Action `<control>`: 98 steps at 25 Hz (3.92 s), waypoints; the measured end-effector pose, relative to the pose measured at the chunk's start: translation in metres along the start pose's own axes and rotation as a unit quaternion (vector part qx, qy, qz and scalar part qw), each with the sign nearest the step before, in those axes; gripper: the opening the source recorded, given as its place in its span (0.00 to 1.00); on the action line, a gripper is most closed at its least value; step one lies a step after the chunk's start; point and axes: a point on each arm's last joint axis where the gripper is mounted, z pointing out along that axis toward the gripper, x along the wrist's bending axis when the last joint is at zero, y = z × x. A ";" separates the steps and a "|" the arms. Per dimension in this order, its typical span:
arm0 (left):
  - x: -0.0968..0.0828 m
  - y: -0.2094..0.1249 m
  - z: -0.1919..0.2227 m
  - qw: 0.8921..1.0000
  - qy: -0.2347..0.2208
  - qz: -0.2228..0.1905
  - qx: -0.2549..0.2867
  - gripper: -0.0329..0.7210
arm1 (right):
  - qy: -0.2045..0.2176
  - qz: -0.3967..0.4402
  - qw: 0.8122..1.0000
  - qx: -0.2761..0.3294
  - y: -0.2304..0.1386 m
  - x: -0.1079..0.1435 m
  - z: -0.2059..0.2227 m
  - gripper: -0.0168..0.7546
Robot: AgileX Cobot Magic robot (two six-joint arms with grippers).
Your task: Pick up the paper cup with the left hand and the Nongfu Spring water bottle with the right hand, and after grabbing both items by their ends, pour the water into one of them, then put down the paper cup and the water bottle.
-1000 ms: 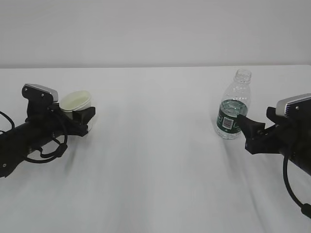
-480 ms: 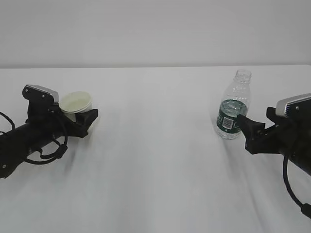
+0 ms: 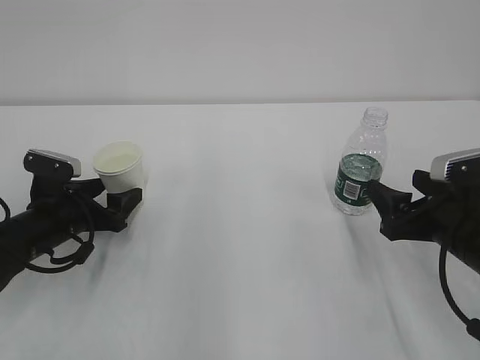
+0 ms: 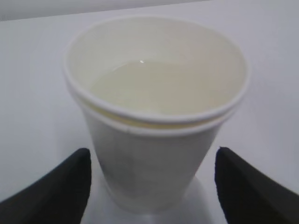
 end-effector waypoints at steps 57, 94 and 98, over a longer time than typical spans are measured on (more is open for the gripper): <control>-0.021 0.056 -0.085 0.995 0.017 -0.081 -0.055 0.82 | -0.006 0.029 0.998 -0.058 0.029 0.004 -0.040 0.79; -0.034 0.126 -0.134 0.983 0.007 -0.065 -0.173 0.80 | -0.029 0.009 0.997 -0.073 0.075 0.006 -0.088 0.79; -0.036 0.132 -0.141 0.983 0.009 -0.059 -0.175 0.80 | -0.032 0.007 0.997 -0.074 0.079 0.006 -0.094 0.79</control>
